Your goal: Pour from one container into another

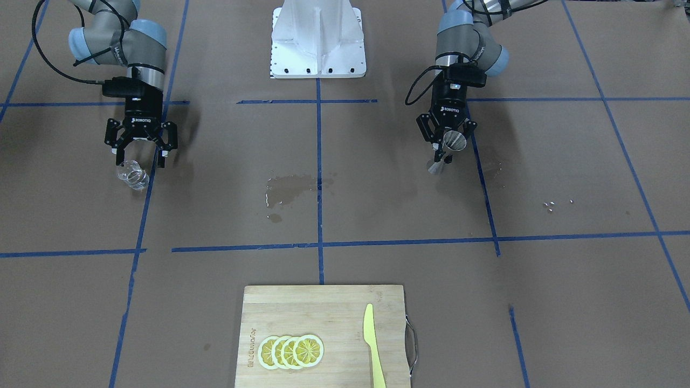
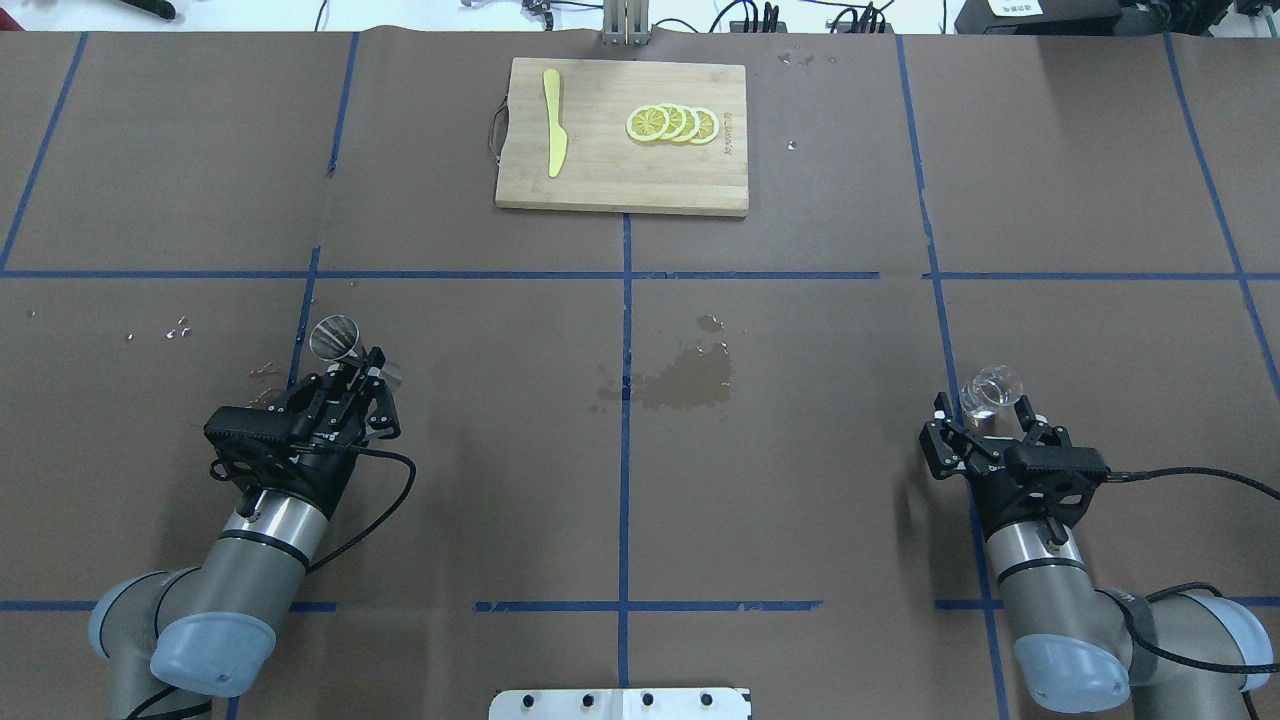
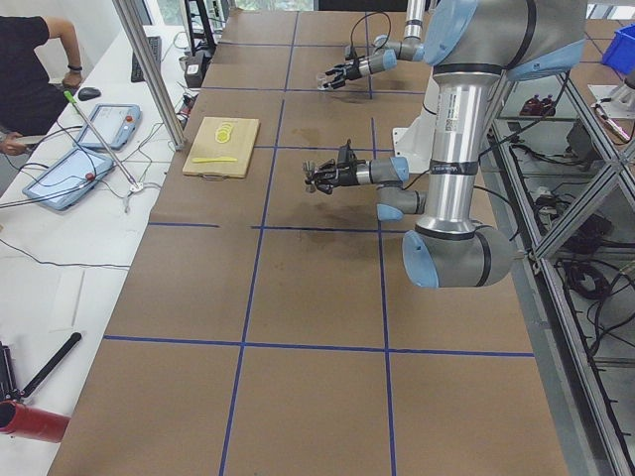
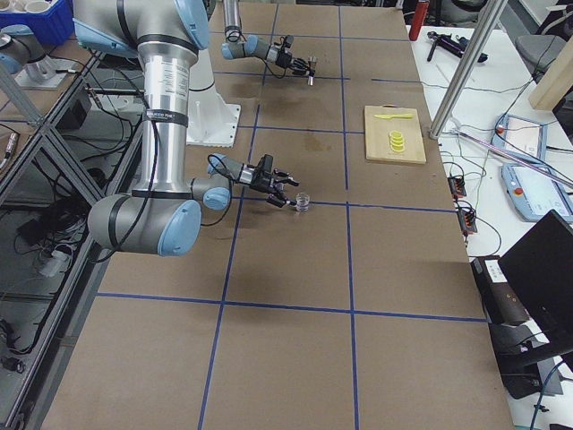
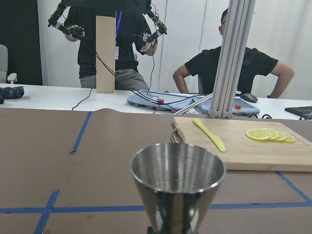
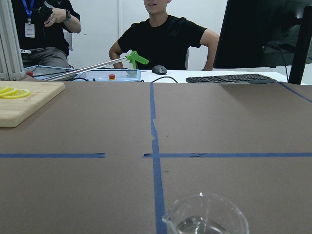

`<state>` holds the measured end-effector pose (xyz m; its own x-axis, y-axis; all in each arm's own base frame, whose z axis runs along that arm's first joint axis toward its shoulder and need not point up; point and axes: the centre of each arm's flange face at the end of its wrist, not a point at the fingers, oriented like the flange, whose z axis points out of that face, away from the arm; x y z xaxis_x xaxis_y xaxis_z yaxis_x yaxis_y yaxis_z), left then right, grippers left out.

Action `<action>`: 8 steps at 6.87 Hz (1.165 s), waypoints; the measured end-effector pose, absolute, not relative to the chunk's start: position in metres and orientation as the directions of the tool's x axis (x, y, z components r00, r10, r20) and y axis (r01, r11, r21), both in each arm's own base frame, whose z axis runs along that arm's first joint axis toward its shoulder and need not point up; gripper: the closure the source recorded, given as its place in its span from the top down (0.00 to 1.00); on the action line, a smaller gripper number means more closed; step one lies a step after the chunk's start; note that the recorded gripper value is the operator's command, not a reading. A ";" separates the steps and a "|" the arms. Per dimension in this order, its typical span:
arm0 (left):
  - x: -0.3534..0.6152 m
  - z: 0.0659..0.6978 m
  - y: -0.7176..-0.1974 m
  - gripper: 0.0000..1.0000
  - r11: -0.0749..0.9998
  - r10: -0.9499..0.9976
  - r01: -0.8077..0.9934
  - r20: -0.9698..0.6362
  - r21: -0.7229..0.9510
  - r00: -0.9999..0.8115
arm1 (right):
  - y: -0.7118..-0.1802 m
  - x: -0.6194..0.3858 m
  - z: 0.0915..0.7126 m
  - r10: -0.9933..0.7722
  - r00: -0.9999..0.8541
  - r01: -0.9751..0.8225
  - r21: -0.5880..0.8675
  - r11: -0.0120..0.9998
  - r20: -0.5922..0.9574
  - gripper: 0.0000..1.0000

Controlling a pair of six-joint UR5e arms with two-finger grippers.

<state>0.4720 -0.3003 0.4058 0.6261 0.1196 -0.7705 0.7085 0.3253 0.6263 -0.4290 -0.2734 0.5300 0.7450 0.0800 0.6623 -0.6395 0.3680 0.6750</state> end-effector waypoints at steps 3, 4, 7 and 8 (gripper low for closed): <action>0.471 0.404 -0.300 0.00 0.324 0.120 0.711 -0.773 0.624 0.623 | -0.283 -0.432 0.543 0.093 0.749 -0.640 0.679 0.361 0.656 0.94; 0.471 0.404 -0.300 0.00 0.324 0.120 0.711 -0.773 0.623 0.623 | -0.283 -0.431 0.549 0.093 0.745 -0.643 0.675 0.361 0.661 0.93; 0.471 0.403 -0.300 0.00 0.324 0.120 0.713 -0.774 0.622 0.621 | -0.283 -0.430 0.560 0.093 0.749 -0.638 0.677 0.366 0.656 0.85; 0.471 0.403 -0.300 0.00 0.324 0.120 0.712 -0.774 0.622 0.621 | -0.283 -0.430 0.562 0.093 0.751 -0.636 0.679 0.367 0.654 0.75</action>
<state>0.4708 -0.3003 0.4032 0.6215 0.1202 -0.7742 0.7125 0.3242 0.6223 -0.4301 -0.2830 0.5617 0.7508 0.0929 0.6540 -0.6364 0.3666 0.6786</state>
